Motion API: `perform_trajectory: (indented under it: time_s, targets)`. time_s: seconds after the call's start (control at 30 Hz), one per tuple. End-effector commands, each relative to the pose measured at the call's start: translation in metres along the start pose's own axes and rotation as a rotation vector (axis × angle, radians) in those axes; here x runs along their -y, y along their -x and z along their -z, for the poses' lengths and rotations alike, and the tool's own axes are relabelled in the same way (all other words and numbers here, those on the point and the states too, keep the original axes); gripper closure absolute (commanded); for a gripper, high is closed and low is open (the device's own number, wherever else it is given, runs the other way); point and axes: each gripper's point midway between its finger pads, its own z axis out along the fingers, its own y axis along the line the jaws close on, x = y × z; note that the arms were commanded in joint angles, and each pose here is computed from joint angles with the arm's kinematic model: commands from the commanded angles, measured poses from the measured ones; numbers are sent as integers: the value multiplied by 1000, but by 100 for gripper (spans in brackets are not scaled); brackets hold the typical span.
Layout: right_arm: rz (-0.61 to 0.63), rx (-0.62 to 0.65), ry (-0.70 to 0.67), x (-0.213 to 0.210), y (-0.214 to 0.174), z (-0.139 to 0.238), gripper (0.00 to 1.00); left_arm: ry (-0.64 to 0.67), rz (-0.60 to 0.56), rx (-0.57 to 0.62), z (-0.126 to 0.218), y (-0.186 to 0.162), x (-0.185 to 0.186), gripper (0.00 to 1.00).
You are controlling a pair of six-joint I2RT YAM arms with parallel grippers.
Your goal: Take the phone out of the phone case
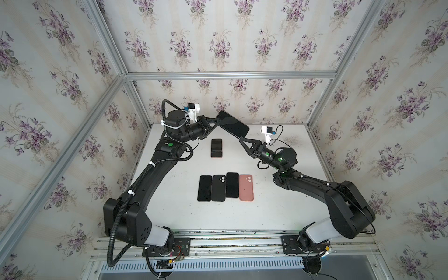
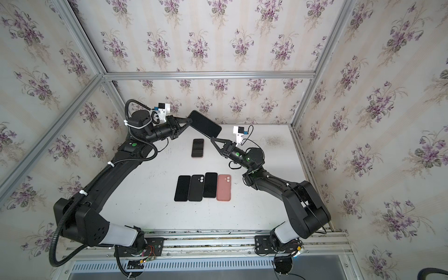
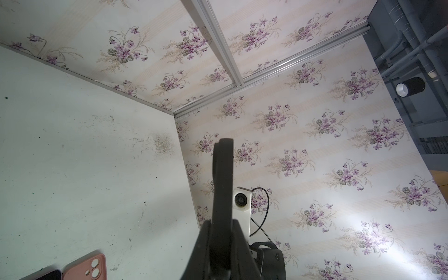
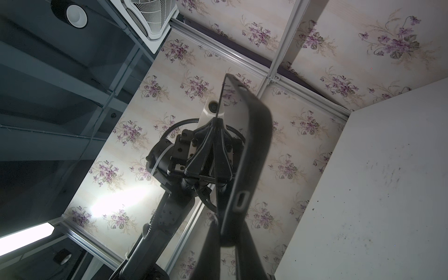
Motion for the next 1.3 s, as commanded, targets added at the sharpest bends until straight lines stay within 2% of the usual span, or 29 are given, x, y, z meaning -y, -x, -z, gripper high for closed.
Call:
perform_trajectory:
  time_s: [0.0,0.27,0.4,0.6,0.83,0.87,0.97,1.1,1.2,1.27]
  targets:
    - [167,-80,77,-14,-16,3,97,-54,8,-15,-1,1,17,100]
    - [495,-177,42,-5,-34,10,100,-108,44,-115,2,-15,35,100]
    - [600,-216,25,-9,-27,7,100,-142,28,-187,2,-31,48,100]
    - [737,-160,-17,-16,1,13,100,-144,7,-242,4,-45,47,100]
    - [912,-202,-154,-14,6,28,100,-167,-75,-304,8,-56,54,100]
    - [919,-198,-166,-15,8,33,97,-161,-95,-313,9,-58,52,100]
    - [938,-211,-208,-12,7,51,79,-153,-166,-338,13,-62,53,100]
    - [991,-273,-295,-3,4,78,48,-116,-306,-368,20,-66,52,100]
    - [1065,-348,-311,-3,-4,91,35,-86,-398,-391,26,-71,47,100]
    - [1100,-425,-282,-5,-15,95,32,-88,-478,-410,30,-76,48,100]
